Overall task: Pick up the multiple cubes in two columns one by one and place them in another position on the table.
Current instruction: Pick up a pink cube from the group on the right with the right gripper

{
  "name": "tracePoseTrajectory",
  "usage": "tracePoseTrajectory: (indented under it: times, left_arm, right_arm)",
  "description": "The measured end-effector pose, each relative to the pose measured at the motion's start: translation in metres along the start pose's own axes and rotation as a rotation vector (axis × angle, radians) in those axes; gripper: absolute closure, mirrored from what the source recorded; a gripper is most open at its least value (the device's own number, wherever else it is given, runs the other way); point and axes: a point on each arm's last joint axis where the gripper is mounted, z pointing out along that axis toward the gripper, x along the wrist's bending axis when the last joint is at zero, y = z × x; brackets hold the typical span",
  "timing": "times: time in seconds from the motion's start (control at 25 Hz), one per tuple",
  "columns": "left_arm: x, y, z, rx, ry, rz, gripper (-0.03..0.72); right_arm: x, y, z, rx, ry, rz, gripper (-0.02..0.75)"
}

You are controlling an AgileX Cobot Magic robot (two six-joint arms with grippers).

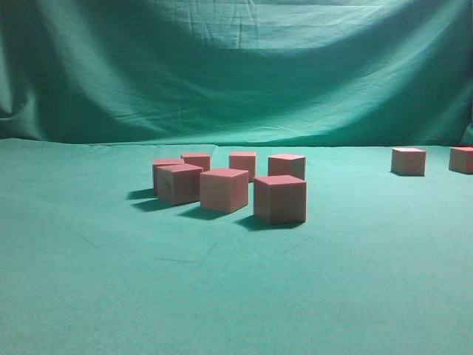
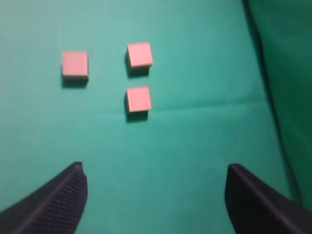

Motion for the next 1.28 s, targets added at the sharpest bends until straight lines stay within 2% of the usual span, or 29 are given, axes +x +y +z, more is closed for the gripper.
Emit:
tracePoseTrajectory:
  times: [0.12,0.28,0.52,0.88,0.92,0.96,1.16,1.2,1.28]
  left_arm:
    - [0.000,0.000,0.000,0.000,0.000,0.000,0.688]
    - [0.000,0.000,0.000,0.000,0.000,0.000,0.688]
    - [0.000,0.000,0.000,0.000,0.000,0.000,0.688]
    - [0.000,0.000,0.000,0.000,0.000,0.000,0.688]
    - [0.000,0.000,0.000,0.000,0.000,0.000,0.688]
    - [0.000,0.000,0.000,0.000,0.000,0.000,0.688]
    - [0.000,0.000,0.000,0.000,0.000,0.000,0.688]
    - [0.000,0.000,0.000,0.000,0.000,0.000,0.688]
    - [0.000,0.000,0.000,0.000,0.000,0.000,0.688]
  right_arm:
    - [-0.010,-0.006,0.048,0.113,0.082,0.057,0.162]
    - [-0.015,-0.001,0.103,0.190,0.178,0.083,0.162]
    - [-0.020,0.001,0.173,0.243,0.177,0.089,0.162]
    - [-0.013,0.004,0.216,0.183,0.181,0.064,0.162]
    - [-0.012,0.004,0.219,0.181,0.181,0.062,0.219]
    - [-0.011,0.004,0.221,0.181,0.181,0.062,0.220]
    - [-0.011,0.004,0.224,0.176,0.183,0.056,0.458]
    - [-0.011,0.004,0.224,0.177,0.185,0.057,0.481]
    - [-0.010,0.004,0.224,0.177,0.188,0.060,0.473]
